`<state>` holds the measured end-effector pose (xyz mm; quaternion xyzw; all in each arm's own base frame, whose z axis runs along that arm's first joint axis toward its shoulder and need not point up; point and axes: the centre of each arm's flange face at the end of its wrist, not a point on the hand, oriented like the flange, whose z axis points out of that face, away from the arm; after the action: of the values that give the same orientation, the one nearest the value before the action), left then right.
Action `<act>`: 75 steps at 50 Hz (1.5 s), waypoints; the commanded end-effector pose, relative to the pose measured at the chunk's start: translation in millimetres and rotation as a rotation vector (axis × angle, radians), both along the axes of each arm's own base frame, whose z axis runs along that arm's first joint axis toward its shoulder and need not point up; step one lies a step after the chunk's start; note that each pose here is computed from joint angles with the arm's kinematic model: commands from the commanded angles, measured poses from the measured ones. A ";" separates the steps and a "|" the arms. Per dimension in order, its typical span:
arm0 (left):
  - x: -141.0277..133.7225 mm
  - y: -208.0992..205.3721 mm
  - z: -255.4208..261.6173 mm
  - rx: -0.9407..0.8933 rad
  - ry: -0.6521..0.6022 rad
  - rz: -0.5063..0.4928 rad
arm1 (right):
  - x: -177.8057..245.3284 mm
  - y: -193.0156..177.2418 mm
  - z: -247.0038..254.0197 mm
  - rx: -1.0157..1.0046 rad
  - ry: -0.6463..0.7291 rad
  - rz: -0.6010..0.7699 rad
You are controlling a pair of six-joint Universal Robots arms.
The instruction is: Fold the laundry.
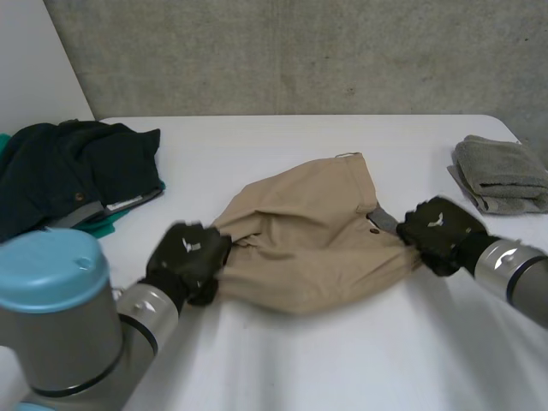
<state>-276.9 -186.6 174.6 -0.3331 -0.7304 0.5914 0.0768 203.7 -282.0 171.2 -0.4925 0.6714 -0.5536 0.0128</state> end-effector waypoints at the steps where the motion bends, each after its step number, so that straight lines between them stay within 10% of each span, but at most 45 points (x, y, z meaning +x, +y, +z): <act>1: 1.0 8.1 90.1 -0.201 0.203 0.001 | -3.9 15.4 87.8 -0.130 -0.083 -0.070; 12: 6.8 6.0 186.0 -0.188 0.407 0.034 | -11.0 45.3 207.2 -0.331 -0.127 -0.092; 28: -34.0 -149.7 131.8 -0.221 0.332 0.126 | 50.4 -40.5 129.2 -0.260 0.073 -0.157; 42: -38.0 -190.3 257.0 -0.999 0.638 0.044 | 80.9 -85.4 248.3 -1.012 -0.505 -0.266; 65: -16.7 -143.5 -0.8 -0.165 0.247 0.106 | 96.8 -69.0 12.6 -0.305 -0.135 -0.138; 75: 13.8 -76.4 -11.6 0.152 0.078 0.133 | 71.9 -12.2 -16.3 -0.068 0.100 -0.088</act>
<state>-279.0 -296.2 151.1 -0.2448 -0.7492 0.6077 0.0977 289.5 -326.3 158.3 -0.4476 0.6504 -0.6112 -0.0555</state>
